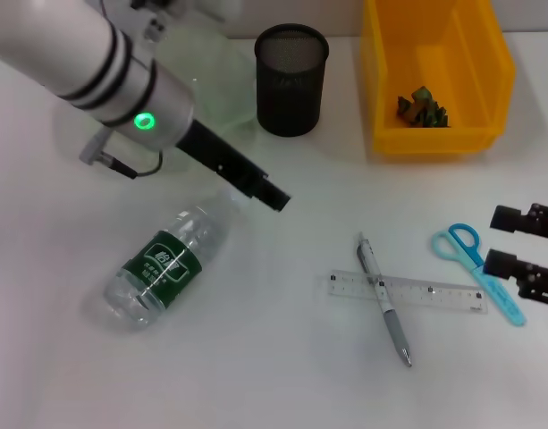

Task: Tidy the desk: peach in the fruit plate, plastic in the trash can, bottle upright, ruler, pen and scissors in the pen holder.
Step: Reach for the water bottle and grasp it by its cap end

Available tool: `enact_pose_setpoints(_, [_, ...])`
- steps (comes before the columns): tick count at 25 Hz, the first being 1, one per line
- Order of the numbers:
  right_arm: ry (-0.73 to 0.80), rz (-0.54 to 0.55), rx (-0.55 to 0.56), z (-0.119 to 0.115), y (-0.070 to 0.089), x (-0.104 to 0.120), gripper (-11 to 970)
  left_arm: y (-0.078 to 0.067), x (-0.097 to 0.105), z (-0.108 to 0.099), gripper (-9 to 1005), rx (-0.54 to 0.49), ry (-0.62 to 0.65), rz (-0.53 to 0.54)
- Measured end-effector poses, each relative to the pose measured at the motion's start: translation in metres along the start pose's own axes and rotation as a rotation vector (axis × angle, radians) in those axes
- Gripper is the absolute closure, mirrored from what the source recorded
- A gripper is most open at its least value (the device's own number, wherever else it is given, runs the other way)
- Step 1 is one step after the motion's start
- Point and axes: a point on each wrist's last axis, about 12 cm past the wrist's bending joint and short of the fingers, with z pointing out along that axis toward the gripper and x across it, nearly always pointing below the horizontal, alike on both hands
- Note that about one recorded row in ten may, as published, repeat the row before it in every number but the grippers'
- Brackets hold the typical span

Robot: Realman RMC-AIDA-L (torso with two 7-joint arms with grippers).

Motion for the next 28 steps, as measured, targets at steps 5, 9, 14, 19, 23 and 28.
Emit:
enact_pose_setpoints(5, [-0.012,-0.005,-0.007,0.002,0.002,0.006,324,-0.003,-0.002,0.010,307,-0.110,0.056,0.006])
enact_pose_setpoints(9, [-0.015,-0.009,-0.004,0.005,-0.001,0.005,324,-0.003,-0.002,0.014,307,-0.158,0.071,0.007])
enact_pose_setpoints(14, [-0.014,-0.015,-0.002,0.008,-0.003,0.003,323,-0.003,-0.003,0.019,307,-0.197,0.074,0.015])
enact_pose_setpoints(19, [-0.015,-0.017,-0.005,0.010,-0.004,0.002,325,-0.002,-0.003,0.022,308,-0.208,0.082,0.025])
enact_pose_setpoints(23, [-0.015,-0.017,-0.004,0.010,-0.004,0.002,326,-0.002,-0.003,0.024,308,-0.210,0.085,0.028])
enact_pose_setpoints(28, [-0.017,-0.013,-0.005,0.012,-0.005,0.002,326,-0.004,0.000,0.031,308,-0.217,0.106,0.050])
